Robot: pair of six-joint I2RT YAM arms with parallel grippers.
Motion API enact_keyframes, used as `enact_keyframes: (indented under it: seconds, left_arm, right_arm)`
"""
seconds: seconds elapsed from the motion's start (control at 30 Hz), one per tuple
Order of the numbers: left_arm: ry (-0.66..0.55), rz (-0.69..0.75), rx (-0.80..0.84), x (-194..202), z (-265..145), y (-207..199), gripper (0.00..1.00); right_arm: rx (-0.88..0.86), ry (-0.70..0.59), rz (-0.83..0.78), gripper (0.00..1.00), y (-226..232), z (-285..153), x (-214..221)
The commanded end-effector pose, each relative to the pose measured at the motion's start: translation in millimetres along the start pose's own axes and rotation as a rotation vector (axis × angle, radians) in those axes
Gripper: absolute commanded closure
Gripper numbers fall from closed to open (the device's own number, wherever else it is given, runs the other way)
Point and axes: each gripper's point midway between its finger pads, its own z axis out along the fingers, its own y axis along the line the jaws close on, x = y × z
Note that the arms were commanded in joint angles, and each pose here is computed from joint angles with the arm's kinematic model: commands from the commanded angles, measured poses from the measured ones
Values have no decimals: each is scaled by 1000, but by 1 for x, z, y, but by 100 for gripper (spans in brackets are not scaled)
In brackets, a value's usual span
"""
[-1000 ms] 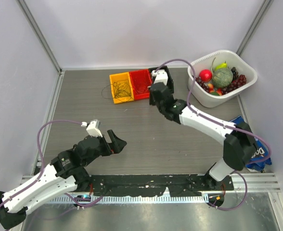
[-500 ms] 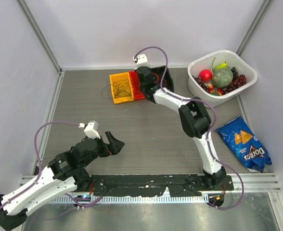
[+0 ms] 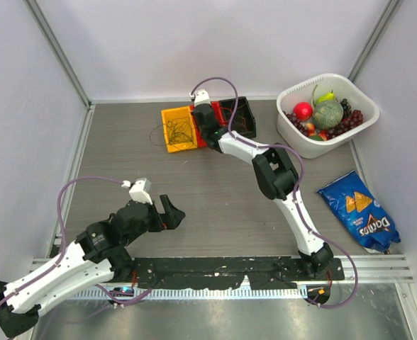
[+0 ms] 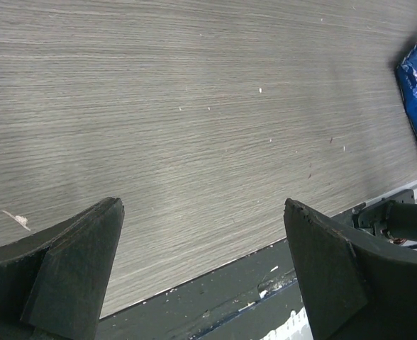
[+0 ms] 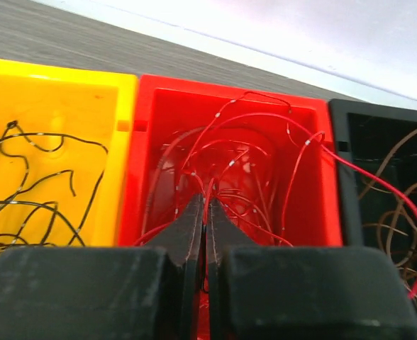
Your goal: Untangle the cables
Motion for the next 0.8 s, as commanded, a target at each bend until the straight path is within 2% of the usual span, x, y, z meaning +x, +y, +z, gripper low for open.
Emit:
enact_keyframes:
  seconds: [0.0,0.03,0.1,0.27,0.33,0.47,0.63,0.67,0.7,0.73,0.77]
  left_arm:
    - [-47,-20,69,-18,-12,-18,0]
    - [-51,-27,72,-18,-15,-17,0]
    - [-60,-52,74,-20,-19,-16,0]
    - [-70,-88,74,-20,-28,-11,0]
    - [-70,-102,81,-21,-32,-12,0]
    - [-64,-116,86,-22,-37,-12,0]
    - [-53,-142,92,-21,-40,-15,0]
    - [-55,-149,95,-21,-40,-15,0]
    - [-58,-159,100,-21,-39,-16,0]
    - [-58,-166,106,-21,-38,-17,0]
    - [-58,-173,109,-20,-37,-17,0]
  right_arm:
    - [-122,-2,183,89,8,8,-31]
    - [-119,49,189,87,2,10,-20]
    - [-118,68,225,80,-4,8,-29]
    - [-104,121,242,46,-13,-9,-43]
    - [-102,125,241,38,-19,-21,-57]
    - [-128,138,216,29,-23,-38,-68]
    - [-104,132,184,27,-40,-61,-84]
    - [-108,104,195,27,-45,-71,-100]
    - [-103,114,192,27,-48,-74,-94]
    - [-105,83,206,27,-52,-86,-111]
    - [-104,110,196,27,-52,-88,-98]
